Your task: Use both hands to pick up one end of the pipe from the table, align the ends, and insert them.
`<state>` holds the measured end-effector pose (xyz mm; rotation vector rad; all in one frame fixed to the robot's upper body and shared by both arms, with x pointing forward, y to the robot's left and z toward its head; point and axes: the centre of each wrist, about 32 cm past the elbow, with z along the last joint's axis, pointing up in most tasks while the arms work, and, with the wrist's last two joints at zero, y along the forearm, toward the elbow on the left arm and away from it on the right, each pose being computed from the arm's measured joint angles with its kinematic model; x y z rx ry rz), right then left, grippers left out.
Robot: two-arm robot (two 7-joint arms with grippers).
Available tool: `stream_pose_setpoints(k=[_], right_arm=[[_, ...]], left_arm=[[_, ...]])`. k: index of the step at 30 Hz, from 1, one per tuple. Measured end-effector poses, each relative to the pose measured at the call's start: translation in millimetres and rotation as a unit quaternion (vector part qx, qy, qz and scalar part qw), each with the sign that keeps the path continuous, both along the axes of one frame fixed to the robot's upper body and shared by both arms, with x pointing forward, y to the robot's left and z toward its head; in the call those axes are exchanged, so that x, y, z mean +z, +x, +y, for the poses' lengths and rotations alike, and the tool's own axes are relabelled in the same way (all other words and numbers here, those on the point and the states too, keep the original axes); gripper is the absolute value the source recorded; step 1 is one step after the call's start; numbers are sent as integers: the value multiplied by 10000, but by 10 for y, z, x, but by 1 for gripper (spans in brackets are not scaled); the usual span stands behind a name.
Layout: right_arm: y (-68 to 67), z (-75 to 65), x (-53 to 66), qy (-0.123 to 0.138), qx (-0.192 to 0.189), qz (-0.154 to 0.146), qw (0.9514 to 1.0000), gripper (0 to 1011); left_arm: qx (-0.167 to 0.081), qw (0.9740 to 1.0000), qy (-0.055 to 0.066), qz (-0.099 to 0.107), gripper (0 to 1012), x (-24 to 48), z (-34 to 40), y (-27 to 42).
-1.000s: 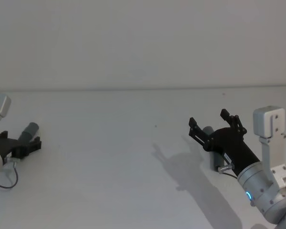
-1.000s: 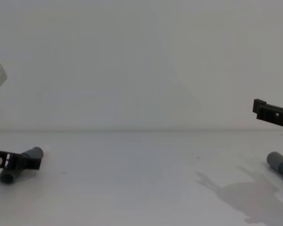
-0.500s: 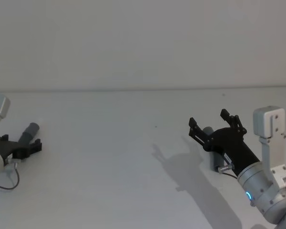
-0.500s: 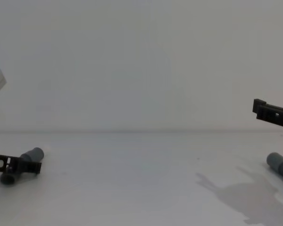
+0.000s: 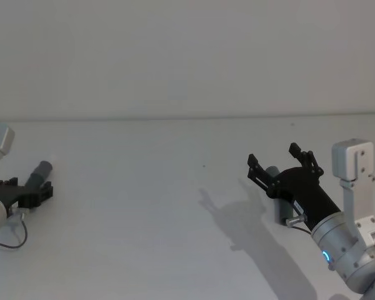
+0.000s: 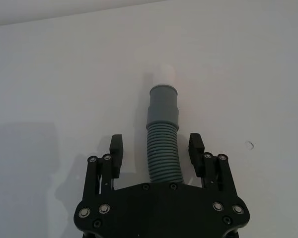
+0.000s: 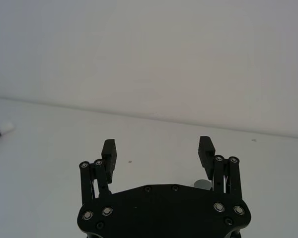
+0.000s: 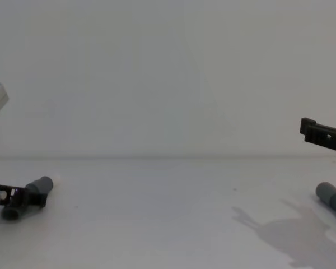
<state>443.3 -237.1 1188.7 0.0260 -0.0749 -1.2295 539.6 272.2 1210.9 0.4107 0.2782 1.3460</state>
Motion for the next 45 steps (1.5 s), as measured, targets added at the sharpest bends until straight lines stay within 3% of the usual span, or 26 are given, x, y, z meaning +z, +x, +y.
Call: stream_pose_setpoints(k=[45], right_arm=[[0,0,0,0,0,0,10000,1002]], left_arm=[[15,10000,-11,41,464,-9,0,6]])
